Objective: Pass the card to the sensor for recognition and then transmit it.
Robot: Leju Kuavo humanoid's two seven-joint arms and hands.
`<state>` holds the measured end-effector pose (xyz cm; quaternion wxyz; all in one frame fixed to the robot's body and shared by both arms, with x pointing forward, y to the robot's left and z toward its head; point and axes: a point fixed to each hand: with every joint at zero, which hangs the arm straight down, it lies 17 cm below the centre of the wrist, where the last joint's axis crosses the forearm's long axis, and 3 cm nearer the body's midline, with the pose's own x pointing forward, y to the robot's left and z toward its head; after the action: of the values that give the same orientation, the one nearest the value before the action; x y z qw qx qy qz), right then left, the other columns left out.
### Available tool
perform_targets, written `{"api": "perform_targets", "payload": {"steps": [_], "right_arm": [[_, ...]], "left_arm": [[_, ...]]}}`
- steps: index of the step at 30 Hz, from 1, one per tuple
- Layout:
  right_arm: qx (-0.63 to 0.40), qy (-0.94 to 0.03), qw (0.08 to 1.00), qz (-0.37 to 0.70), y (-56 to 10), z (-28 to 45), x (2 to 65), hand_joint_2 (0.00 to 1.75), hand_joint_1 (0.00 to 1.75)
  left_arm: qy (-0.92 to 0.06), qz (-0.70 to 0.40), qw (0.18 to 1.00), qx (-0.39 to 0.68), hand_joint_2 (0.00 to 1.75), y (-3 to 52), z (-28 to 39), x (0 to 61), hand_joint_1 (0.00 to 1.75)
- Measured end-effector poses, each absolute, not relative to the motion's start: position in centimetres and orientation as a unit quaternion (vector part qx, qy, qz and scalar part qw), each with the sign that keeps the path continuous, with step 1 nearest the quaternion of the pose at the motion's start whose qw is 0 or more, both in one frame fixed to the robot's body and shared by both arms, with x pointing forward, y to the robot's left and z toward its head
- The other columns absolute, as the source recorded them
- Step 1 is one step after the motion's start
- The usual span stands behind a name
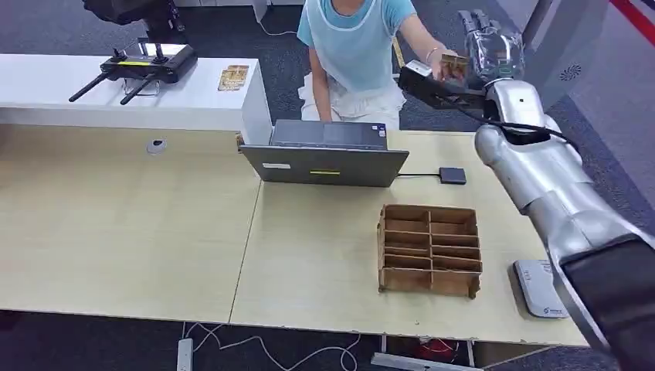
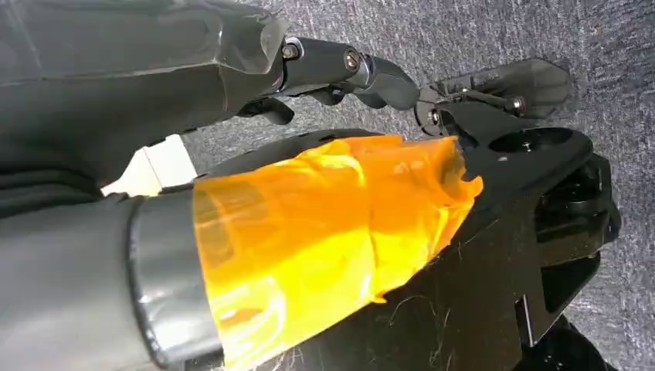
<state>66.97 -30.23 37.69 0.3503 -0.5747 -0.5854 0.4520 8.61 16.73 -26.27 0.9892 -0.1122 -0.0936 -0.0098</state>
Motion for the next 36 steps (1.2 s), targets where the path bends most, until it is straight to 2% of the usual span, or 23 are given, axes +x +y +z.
{"api": "perform_targets", "payload": {"steps": [9,14,22,30,36], "right_arm": [[-0.532,-0.659,0.385,0.367,-32.5,39.4,65.8,1.75,0.0],[-0.473,-0.714,0.416,0.306,-33.6,39.0,64.7,1.75,0.0],[-0.355,-0.76,0.494,0.228,-35.5,32.8,61.7,1.75,0.0],[-0.19,-0.821,0.523,0.127,-36.7,27.2,54.2,1.75,0.0],[-0.142,-0.839,0.514,0.108,-36.4,24.4,47.7,1.75,0.0]], "left_arm": [[-0.094,-0.008,0.99,-0.108,0.0,16.9,-26.3,8.6,0.0],[-0.095,-0.001,0.99,-0.107,0.0,17.0,-26.3,8.7,0.0],[-0.099,0.016,0.989,-0.104,0.0,17.1,-26.4,8.9,0.0],[-0.101,0.041,0.989,-0.1,0.0,17.5,-26.5,8.6,0.0],[-0.106,0.063,0.988,-0.096,0.0,17.7,-26.5,8.8,0.0]]}}
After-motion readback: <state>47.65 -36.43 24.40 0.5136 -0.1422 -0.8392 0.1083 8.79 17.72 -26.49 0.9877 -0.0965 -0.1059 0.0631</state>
